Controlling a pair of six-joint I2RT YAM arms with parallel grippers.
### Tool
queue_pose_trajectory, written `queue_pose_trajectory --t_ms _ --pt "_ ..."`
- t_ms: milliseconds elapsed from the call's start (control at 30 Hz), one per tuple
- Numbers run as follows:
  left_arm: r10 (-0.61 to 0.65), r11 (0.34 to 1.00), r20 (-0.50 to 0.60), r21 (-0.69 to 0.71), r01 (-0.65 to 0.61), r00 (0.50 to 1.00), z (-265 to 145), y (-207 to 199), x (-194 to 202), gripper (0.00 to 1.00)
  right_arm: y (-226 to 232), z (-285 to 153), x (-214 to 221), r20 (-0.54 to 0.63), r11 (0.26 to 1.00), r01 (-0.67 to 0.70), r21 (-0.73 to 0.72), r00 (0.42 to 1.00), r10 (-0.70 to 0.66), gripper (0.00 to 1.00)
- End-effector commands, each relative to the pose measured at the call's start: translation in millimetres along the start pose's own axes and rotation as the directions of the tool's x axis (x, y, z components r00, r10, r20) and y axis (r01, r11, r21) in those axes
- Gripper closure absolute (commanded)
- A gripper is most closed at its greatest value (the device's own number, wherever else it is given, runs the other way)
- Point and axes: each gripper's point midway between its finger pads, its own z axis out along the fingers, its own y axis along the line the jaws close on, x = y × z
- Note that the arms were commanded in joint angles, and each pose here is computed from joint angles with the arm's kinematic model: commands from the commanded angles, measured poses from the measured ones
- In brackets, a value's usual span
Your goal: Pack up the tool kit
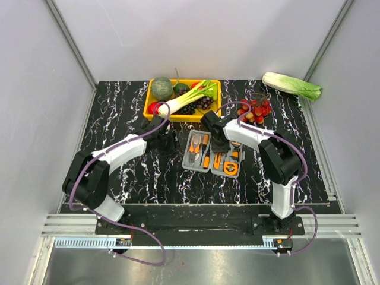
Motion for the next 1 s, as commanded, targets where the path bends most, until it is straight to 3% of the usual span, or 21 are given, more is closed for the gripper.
queue_pose_trajectory --t_ms 0,167,300,433,700,967 --pt "0.012 1.0 0.031 0.019 -0.013 0.999 -2.7 -2.6 -7.3 0.52 -7.1 36.0 33.6 -0.087 0.998 -0.003 0.057 0.996 0.008 0.7" --pt "0.011 1.0 0.033 0.019 -0.012 0.999 -2.7 -2.9 -8.4 0.53 -3.0 -1.0 -0.8 0.037 0.998 -0.057 0.013 0.998 0.057 0.67" --pt "0.01 1.0 0.033 0.017 -0.01 0.999 -3.1 -1.7 -8.7 0.53 -1.3 -31.2 -25.3 0.125 0.995 -0.095 -0.021 0.987 0.097 0.58" --pt "0.008 1.0 0.037 0.016 -0.008 0.999 -3.4 -1.2 -10.2 0.53 3.8 -43.4 -33.3 0.149 0.994 -0.096 -0.061 0.983 0.104 0.57" --pt "0.009 1.0 0.035 0.018 -0.009 0.999 -3.2 -2.0 -9.9 0.52 18.8 -25.7 -23.9 0.097 0.991 -0.082 -0.11 0.991 0.093 0.76" --pt "0.009 1.0 0.035 0.018 -0.009 0.999 -3.4 -1.8 -9.6 0.53 14.0 -7.4 -12.8 0.062 0.995 -0.077 -0.068 0.995 0.082 0.85"
